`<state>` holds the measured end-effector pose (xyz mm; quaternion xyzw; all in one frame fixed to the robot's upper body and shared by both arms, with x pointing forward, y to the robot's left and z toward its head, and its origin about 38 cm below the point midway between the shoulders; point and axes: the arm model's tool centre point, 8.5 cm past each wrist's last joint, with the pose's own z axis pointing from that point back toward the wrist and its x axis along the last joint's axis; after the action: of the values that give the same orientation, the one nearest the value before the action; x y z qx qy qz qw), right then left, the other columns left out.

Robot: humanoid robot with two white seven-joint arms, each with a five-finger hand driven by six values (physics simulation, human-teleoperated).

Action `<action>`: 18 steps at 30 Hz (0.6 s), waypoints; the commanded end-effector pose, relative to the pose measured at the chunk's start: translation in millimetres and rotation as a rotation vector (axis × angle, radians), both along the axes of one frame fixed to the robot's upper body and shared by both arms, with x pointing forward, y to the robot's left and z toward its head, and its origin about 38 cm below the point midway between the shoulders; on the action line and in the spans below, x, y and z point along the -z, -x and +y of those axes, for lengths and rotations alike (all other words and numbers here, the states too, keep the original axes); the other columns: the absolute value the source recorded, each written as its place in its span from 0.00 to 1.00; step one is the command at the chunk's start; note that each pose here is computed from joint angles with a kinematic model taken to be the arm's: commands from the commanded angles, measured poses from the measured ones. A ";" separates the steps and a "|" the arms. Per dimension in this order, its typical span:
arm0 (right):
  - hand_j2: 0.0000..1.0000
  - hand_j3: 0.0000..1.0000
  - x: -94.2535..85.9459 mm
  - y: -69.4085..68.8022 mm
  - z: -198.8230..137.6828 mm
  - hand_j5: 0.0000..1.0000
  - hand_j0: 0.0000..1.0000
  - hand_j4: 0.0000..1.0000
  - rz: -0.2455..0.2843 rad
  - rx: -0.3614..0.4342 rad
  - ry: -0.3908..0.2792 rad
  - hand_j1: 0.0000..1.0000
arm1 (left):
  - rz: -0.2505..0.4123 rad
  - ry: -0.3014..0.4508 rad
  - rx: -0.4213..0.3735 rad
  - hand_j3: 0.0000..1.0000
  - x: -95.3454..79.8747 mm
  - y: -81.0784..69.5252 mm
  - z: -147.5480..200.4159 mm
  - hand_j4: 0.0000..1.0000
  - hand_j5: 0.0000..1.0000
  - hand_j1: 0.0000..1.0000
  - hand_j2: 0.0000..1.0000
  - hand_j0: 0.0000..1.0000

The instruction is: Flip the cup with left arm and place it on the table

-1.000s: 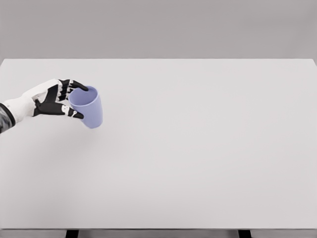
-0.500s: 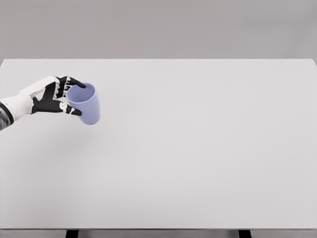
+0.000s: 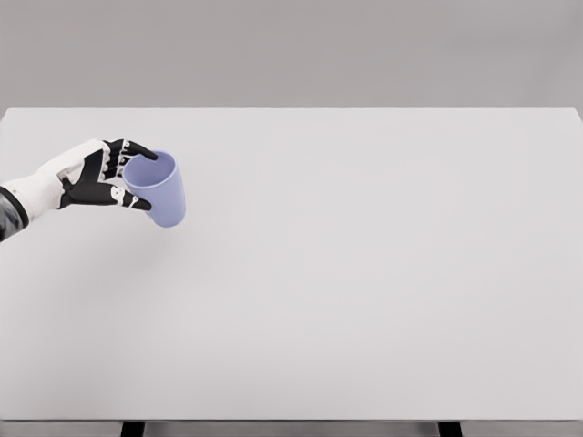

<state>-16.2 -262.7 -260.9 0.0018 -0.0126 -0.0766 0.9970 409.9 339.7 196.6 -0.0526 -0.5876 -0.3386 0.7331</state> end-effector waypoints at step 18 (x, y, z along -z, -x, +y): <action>1.00 1.00 0.0 0.2 0.1 1.00 1.00 1.00 0.000 0.000 -0.001 1.00 | -0.011 -0.064 -0.004 0.61 11.2 5.8 5.1 0.61 0.61 0.61 0.61 0.61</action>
<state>-16.2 -262.8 -260.9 0.0017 -0.0125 -0.0766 0.9970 401.1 343.7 178.0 -0.0315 -0.5732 -0.3557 0.7375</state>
